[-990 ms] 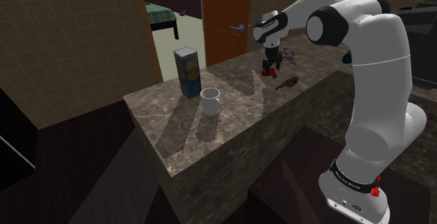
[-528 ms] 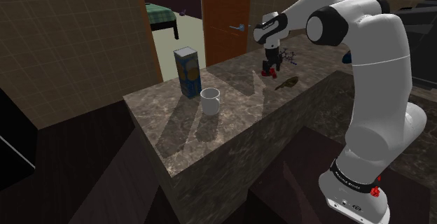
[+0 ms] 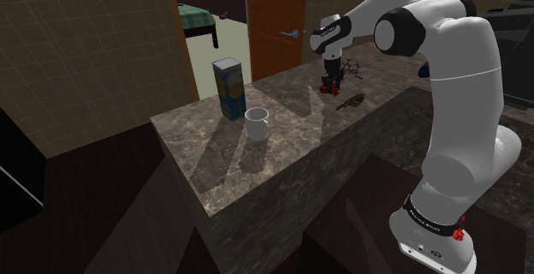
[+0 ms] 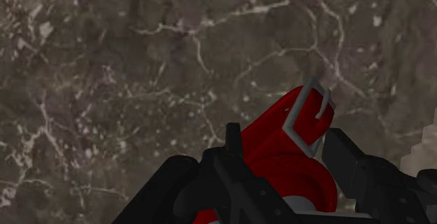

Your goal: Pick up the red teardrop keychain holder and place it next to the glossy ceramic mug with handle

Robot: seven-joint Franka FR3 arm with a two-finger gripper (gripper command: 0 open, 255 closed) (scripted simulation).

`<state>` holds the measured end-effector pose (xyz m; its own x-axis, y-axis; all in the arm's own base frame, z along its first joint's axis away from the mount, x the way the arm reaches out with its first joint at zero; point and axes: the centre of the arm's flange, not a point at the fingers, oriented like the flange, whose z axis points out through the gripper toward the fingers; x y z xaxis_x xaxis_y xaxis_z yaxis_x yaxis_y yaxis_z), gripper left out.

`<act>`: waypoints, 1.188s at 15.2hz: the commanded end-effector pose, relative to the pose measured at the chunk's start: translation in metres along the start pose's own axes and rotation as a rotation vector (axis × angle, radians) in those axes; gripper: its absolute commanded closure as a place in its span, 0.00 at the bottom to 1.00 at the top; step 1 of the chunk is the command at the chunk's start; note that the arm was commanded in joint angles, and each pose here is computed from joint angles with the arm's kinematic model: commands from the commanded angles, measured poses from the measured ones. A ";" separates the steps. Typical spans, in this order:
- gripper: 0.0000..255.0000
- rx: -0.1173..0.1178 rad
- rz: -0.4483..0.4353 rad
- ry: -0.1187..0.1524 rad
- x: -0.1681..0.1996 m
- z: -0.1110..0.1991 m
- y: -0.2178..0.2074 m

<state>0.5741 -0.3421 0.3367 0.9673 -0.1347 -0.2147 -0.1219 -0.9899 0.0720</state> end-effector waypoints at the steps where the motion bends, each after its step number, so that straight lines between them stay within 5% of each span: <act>1: 1.00 0.000 -0.001 0.000 0.000 0.000 0.000; 18: 1.00 0.000 -0.001 0.000 -0.017 -0.077 0.005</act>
<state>0.5744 -0.3410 0.4094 0.9674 -0.1340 -0.2147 -0.1213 -0.9900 0.0716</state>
